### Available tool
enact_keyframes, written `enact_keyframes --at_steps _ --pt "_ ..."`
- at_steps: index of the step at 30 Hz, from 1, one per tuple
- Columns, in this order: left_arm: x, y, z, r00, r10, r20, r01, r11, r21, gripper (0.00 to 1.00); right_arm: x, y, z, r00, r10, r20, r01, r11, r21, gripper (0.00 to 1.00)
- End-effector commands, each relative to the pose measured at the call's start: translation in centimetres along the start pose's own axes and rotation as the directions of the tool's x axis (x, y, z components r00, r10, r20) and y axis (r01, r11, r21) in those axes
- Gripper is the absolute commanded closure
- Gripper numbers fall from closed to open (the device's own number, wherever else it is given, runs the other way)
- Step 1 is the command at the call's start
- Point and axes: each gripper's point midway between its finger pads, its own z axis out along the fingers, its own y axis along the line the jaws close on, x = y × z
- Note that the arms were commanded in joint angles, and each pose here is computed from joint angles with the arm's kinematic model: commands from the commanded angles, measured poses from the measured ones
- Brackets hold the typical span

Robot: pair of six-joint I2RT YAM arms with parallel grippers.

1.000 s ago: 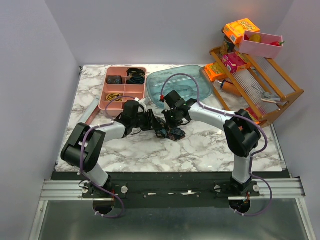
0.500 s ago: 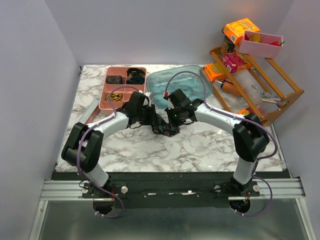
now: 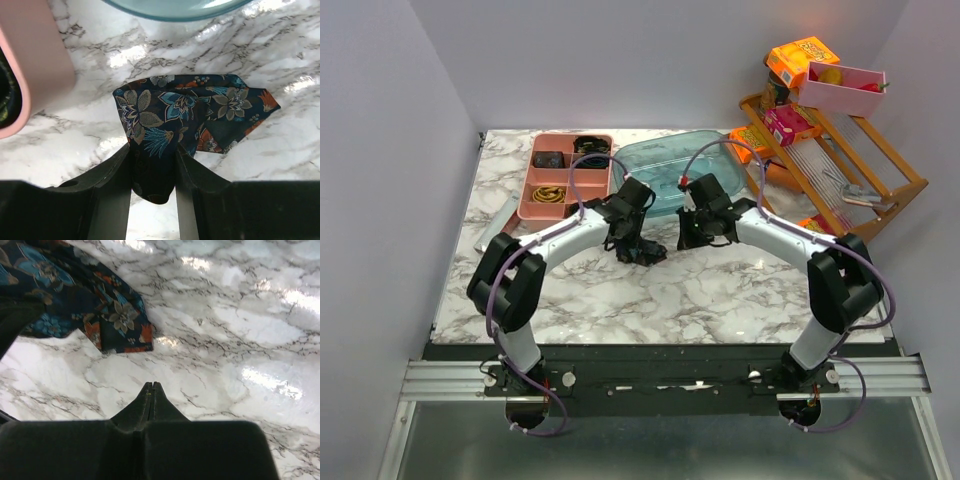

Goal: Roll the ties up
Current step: Roll the tie at the center of the board.

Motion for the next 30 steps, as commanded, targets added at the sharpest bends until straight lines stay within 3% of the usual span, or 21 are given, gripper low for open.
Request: enact_keyframes --at_steps 1,8,20,27,30 --pt "0.2 2.6 -0.4 0.992 0.113 -0.053 -0.123 0.961 -0.248 0.55 0.0 -0.1 -1.1 0.999 0.029 0.028 -0.028 0.999 -0.026 0.99" --pt "-0.9 2.5 -0.5 0.970 0.217 -0.106 -0.242 0.880 -0.408 0.54 1.6 -1.4 -1.4 0.997 0.075 0.023 -0.074 0.997 -0.031 0.99" --pt "-0.9 -3.4 1.2 0.922 0.363 -0.137 -0.385 0.818 -0.428 0.52 3.1 -2.6 -3.6 0.983 0.163 0.086 -0.159 0.986 -0.050 0.99" --pt "-1.2 -6.6 2.0 0.913 0.386 -0.133 -0.406 0.830 -0.381 0.45 3.3 -2.4 -5.1 0.973 0.186 0.136 -0.179 0.982 -0.065 0.99" --pt "-1.1 -8.0 2.1 0.919 0.377 -0.113 -0.393 0.864 -0.315 0.36 3.9 -2.6 -5.0 0.974 0.186 0.127 -0.180 0.982 -0.059 0.99"
